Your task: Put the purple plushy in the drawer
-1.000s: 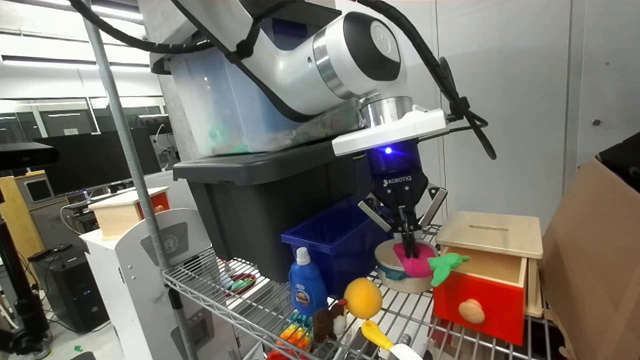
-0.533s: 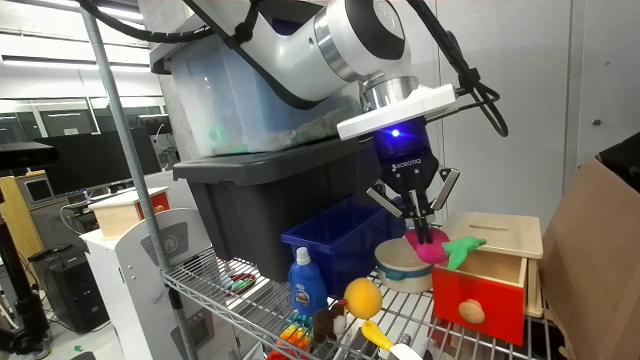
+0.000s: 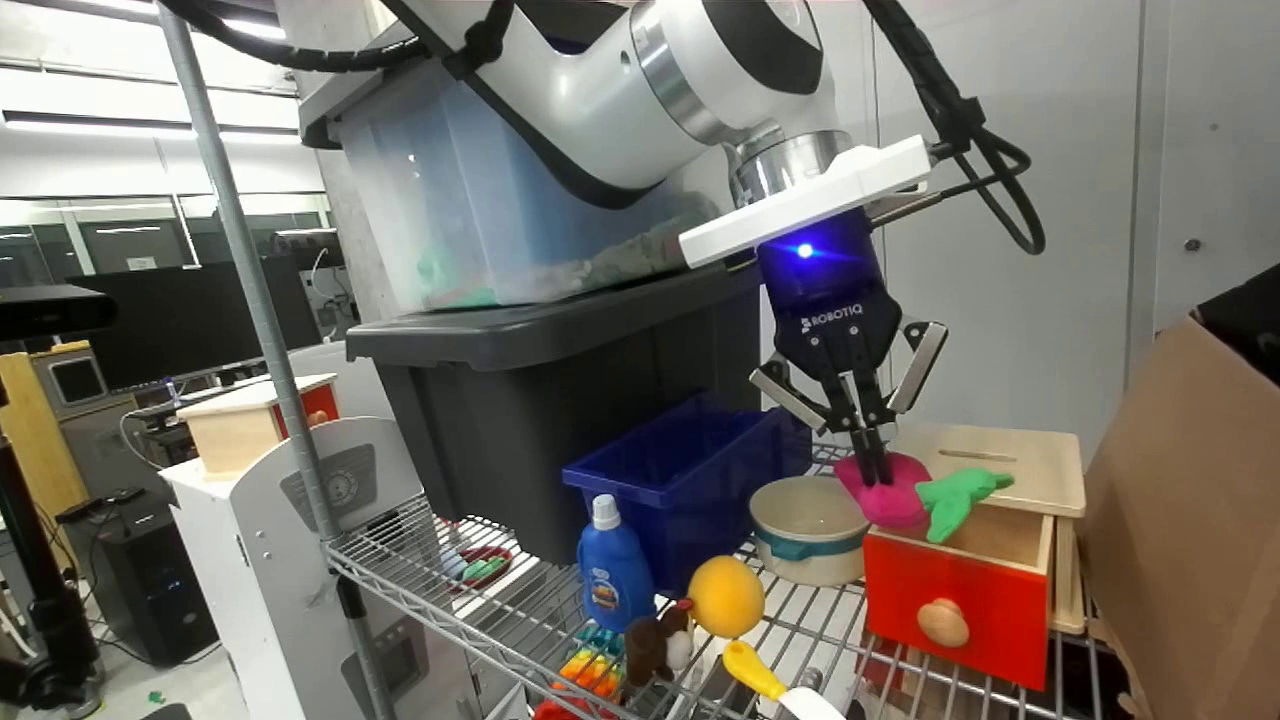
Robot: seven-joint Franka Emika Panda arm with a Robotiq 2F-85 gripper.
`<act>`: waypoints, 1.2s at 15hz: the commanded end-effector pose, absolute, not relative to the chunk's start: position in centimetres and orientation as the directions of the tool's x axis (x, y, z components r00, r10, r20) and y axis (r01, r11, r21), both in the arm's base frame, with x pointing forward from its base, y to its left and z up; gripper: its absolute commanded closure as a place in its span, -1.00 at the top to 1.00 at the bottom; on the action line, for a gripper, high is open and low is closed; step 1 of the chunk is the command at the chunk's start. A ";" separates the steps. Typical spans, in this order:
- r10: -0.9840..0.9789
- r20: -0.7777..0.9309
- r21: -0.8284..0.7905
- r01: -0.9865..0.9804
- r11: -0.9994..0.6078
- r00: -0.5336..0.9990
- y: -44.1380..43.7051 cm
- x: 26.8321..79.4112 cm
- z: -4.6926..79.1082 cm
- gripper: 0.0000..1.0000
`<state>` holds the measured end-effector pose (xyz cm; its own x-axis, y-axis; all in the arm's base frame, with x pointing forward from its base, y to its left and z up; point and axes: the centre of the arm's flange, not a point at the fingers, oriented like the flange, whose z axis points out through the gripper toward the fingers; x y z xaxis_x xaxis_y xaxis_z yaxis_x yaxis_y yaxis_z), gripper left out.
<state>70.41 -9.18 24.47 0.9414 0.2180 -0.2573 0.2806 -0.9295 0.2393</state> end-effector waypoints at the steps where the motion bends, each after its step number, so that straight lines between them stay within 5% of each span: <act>1: 0.182 -0.269 0.264 0.254 -0.930 0.946 -10.6 68.4 25.2 -0.98; 18: 0.243 -0.128 0.315 0.271 -0.909 0.962 -13.5 70.7 27.5 -0.98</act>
<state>70.87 -13.19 26.54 0.9642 0.2124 -0.1589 0.2532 -0.9151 0.3137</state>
